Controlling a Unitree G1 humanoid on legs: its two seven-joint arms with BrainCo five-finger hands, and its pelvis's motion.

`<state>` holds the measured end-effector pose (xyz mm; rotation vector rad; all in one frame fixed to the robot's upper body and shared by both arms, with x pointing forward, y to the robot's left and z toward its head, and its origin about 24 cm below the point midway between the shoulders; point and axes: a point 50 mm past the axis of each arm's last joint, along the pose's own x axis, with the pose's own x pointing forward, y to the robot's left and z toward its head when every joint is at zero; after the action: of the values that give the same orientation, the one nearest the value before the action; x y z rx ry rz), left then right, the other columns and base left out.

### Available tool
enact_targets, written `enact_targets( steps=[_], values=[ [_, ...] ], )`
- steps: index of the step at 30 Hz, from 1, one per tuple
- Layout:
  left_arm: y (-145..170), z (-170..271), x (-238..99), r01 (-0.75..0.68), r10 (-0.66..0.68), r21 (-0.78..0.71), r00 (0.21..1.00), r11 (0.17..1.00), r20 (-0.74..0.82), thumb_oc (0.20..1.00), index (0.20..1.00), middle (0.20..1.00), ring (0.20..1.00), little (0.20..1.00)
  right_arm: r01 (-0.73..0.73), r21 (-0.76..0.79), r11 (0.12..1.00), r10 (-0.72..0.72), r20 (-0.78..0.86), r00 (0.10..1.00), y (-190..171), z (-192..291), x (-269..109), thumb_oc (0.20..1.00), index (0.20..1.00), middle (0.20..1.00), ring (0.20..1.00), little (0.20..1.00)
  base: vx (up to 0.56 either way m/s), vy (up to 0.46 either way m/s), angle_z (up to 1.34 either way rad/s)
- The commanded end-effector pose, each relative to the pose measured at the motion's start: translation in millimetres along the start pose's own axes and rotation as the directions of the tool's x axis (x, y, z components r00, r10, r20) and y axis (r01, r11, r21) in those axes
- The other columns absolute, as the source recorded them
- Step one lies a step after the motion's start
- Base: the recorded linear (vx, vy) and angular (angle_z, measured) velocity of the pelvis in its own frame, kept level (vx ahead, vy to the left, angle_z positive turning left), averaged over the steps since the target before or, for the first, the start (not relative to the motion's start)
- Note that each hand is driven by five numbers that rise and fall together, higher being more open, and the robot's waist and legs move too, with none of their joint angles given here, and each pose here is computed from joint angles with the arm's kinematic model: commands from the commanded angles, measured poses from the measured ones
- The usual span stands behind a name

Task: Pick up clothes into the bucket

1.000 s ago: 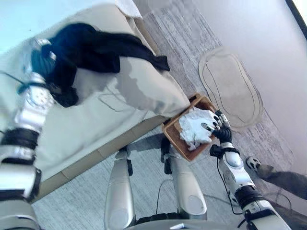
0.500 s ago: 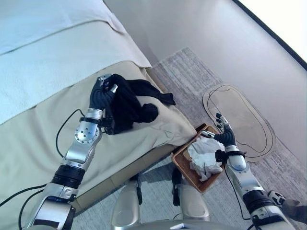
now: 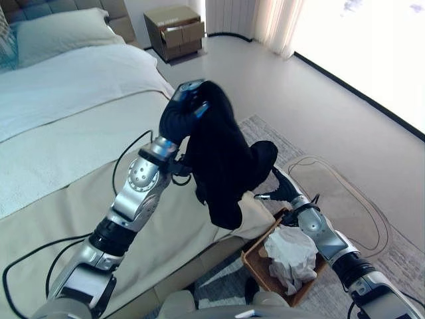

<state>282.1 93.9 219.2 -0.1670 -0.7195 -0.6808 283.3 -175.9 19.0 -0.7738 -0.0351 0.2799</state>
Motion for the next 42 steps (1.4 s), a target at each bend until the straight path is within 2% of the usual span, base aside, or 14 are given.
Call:
enact_targets(
  steps=[1,11,13,14,17,21,25,26,32,33,38,39,40,42],
  values=[
    [-20.1,26.8,35.6,0.1,-0.089,-0.058,0.98,0.993,0.178,0.2,0.2,0.2,0.2,0.2,0.001,-0.062,0.998,0.007,0.135,0.991,-6.9,29.9,15.3,1.0,1.0,1.0,1.0,1.0,0.04,-0.014,0.0],
    [-60.5,41.3,61.9,0.223,-0.158,-0.215,0.945,0.951,0.285,0.2,0.2,0.2,0.2,0.2,-0.06,0.086,0.994,0.036,0.255,0.966,18.0,76.0,40.1,1.0,1.0,1.0,1.0,1.0,0.01,-0.002,0.0],
    [-62.0,42.5,63.5,0.225,-0.157,-0.218,0.944,0.95,0.292,0.2,0.2,0.2,0.2,0.2,-0.08,0.097,0.992,0.052,0.269,0.962,19.8,79.6,40.4,0.564,0.564,0.564,0.564,0.564,0.0,0.0,0.0],
    [-62.9,42.3,64.4,0.226,-0.157,-0.221,0.943,0.949,0.293,0.2,0.2,0.2,0.2,0.2,-0.118,0.122,0.985,0.078,0.291,0.953,23.0,84.8,39.8,0.2,0.2,0.2,0.2,0.2,0.0,0.0,0.0],
    [-55.6,38.5,62.8,0.196,-0.139,-0.194,0.952,0.961,0.272,0.2,0.2,0.2,0.2,0.2,-0.212,0.252,0.944,0.131,0.304,0.944,26.7,80.8,28.3,0.2,0.2,0.2,0.2,0.2,0.0,0.0,0.0],
    [-45.6,32.0,58.6,0.156,-0.115,-0.166,0.965,0.974,0.235,0.2,0.2,0.2,0.2,0.2,-0.22,0.329,0.918,0.137,0.255,0.957,24.6,62.0,15.6,0.2,0.2,0.2,0.2,0.2,0.0,0.0,0.01],
    [-25.8,22.8,49.9,0.073,-0.049,-0.126,0.982,0.989,0.184,0.2,0.2,0.2,0.2,0.2,-0.121,0.418,0.9,0.069,0.137,0.988,14.6,30.0,0.3,0.2,0.2,0.2,0.2,0.2,0.0,0.0,0.01],
    [-16.5,19.5,45.7,0.029,-0.01,-0.11,0.986,0.993,0.167,0.2,0.2,0.2,0.2,0.2,-0.056,0.49,0.87,0.02,0.08,0.997,10.5,17.0,-6.4,0.2,0.2,0.2,0.2,0.2,0.0,0.0,0.0],
    [12.3,11.2,29.3,-0.117,0.119,-0.03,0.986,0.993,0.118,0.2,0.2,0.2,0.2,0.2,0.083,0.647,0.758,-0.102,-0.009,0.995,-4.2,-4.6,-24.9,0.2,0.2,0.2,0.2,0.2,0.0,0.001,-0.07],
    [18.0,9.0,25.4,-0.145,0.145,-0.011,0.984,0.989,0.105,0.2,0.2,0.2,0.2,0.2,0.098,0.678,0.729,-0.118,-0.018,0.993,-5.5,-7.0,-28.0,0.2,0.2,0.2,0.2,0.2,0.0,-0.002,-0.08],
    [55.7,-8.9,-4.3,-0.327,0.332,0.217,0.943,0.92,0.012,0.2,0.2,0.2,0.2,0.2,0.16,0.871,0.465,-0.261,-0.038,0.965,-16.3,-11.8,-44.3,0.2,0.2,0.2,0.2,0.2,0.0,-0.002,-0.05],
    [55.5,-9.0,-4.4,-0.327,0.333,0.217,0.943,0.92,0.012,0.2,0.2,0.2,0.2,0.2,0.16,0.871,0.464,-0.261,-0.038,0.965,-16.2,-11.9,-44.5,0.2,0.2,0.2,0.2,0.2,0.0,-0.004,-0.04],
    [63.8,-19.7,-16.0,-0.357,0.382,0.273,0.923,0.893,-0.043,0.2,0.2,0.2,0.2,0.2,0.137,0.916,0.378,-0.299,-0.019,0.954,-17.8,-6.6,-47.6,0.2,0.2,0.2,0.2,0.2,0.0,-0.006,-0.03],
    [70.9,-31.2,-26.3,-0.378,0.428,0.328,0.899,0.866,-0.096,0.2,0.2,0.2,0.2,0.2,0.113,0.938,0.328,-0.331,0.002,0.944,-21.1,-1.7,-49.4,0.2,0.2,0.2,0.2,0.2,0.0,-0.003,-0.02]
  ],
)
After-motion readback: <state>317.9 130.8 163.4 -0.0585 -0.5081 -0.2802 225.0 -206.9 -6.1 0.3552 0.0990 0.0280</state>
